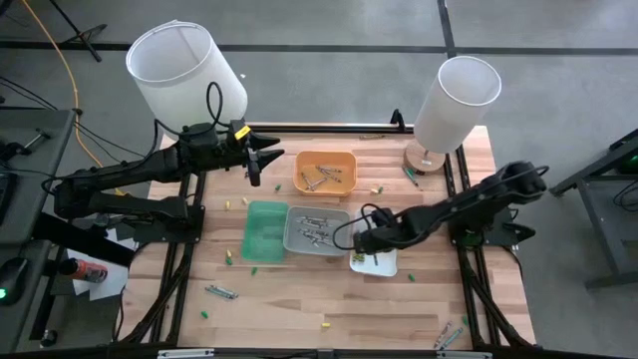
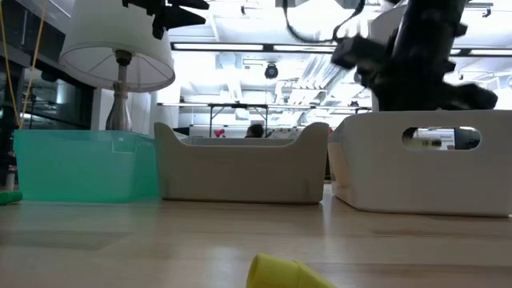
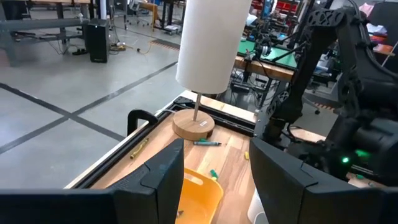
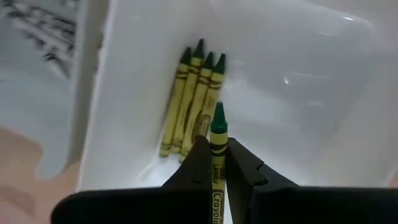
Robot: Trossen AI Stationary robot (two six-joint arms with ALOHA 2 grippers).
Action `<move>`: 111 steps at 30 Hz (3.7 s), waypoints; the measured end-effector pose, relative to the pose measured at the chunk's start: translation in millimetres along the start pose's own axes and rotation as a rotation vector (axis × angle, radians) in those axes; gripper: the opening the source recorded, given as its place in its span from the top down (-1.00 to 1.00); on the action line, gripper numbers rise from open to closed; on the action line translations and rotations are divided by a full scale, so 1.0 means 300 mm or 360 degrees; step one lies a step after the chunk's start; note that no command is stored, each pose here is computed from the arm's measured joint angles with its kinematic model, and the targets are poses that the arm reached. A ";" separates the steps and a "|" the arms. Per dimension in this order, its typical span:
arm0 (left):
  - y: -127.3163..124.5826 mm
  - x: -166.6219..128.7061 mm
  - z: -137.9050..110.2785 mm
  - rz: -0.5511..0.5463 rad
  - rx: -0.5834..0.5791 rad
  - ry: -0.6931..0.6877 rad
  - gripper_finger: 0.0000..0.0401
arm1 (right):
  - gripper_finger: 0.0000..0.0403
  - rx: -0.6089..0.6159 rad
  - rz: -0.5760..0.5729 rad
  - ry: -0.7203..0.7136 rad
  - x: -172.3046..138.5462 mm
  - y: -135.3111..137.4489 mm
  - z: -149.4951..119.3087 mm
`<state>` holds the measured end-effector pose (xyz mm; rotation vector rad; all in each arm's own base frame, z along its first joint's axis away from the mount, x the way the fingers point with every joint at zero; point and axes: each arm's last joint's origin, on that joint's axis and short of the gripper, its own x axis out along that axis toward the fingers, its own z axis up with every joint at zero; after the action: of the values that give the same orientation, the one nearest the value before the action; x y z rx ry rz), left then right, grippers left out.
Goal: Sort crayons
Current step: Put the green crayon into the white bin
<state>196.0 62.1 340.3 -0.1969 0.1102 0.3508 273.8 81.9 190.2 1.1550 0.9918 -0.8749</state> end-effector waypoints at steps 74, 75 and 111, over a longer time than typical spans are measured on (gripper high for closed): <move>-0.040 -0.006 0.036 -0.0363 -0.0127 -0.0136 0.15 | 0.01 -0.1693 0.1100 -0.1525 -0.465 0.098 0.390; -0.041 -0.006 0.036 -0.0364 -0.0115 -0.0137 0.15 | 0.01 -0.1704 0.1088 -0.1518 -0.462 0.097 0.390; -0.036 -0.002 0.034 -0.0343 -0.0110 -0.0133 0.15 | 0.01 -0.0994 0.0965 -0.1457 -0.410 0.100 0.436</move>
<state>200.2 54.1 352.2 -0.2600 -0.0061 0.1477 283.3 -34.3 330.1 0.3676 0.0932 -0.4428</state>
